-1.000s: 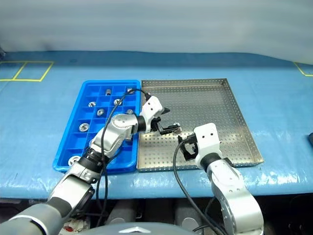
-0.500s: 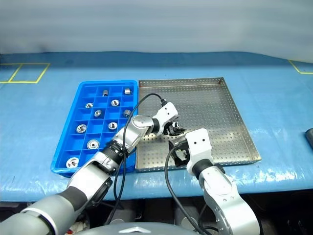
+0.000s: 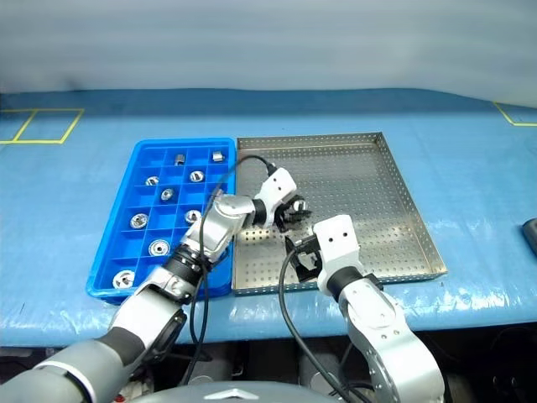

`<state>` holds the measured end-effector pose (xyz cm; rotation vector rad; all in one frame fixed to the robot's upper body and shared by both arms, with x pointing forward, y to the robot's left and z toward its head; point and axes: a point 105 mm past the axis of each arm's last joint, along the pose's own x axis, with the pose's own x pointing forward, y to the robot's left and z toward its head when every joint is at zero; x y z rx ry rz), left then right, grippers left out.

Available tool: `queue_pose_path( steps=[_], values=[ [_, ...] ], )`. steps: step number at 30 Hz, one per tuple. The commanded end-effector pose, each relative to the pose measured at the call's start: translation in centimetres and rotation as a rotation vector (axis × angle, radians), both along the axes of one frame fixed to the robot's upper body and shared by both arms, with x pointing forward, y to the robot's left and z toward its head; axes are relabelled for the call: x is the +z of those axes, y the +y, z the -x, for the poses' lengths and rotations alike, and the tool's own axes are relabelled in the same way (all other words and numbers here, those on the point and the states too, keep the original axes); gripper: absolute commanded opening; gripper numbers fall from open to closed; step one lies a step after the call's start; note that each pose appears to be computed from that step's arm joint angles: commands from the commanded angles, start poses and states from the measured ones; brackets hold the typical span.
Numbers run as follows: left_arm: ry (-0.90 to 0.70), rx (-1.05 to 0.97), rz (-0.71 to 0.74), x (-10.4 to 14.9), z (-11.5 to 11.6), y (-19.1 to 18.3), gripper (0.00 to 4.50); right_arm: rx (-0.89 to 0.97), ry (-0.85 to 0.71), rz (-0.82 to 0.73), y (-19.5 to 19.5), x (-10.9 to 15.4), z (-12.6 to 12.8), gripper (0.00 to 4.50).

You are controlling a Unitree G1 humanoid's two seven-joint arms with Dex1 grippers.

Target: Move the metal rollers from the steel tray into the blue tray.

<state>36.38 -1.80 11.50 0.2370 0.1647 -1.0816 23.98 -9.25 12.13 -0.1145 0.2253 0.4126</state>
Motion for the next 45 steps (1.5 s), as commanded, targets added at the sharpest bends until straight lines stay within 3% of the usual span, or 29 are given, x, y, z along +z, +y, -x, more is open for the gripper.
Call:
queue_pose_path(
  steps=[1,8,21,32,43,45],
  values=[
    [-0.088,-0.024,0.102,3.8,1.1,1.5,1.75,0.080,-0.026,0.007,0.9,0.7,-0.1,4.50],
    [-0.180,-0.033,0.115,5.3,4.1,6.2,1.75,0.224,-0.038,0.053,2.1,1.0,-0.7,4.50],
    [-0.090,0.217,0.013,2.3,8.7,12.9,1.75,0.435,-0.007,0.062,4.8,0.2,-1.0,4.50],
    [0.048,0.287,-0.050,-0.5,11.1,15.1,1.75,0.493,0.004,0.039,5.9,-0.1,-0.7,4.50],
    [0.131,0.310,-0.126,-2.7,11.8,16.0,1.75,0.509,0.007,0.037,6.1,-0.2,-0.4,4.50],
    [0.137,0.303,-0.118,-2.6,11.8,15.9,2.46,0.505,0.006,0.038,6.1,-0.2,-0.4,4.50]
  ],
)
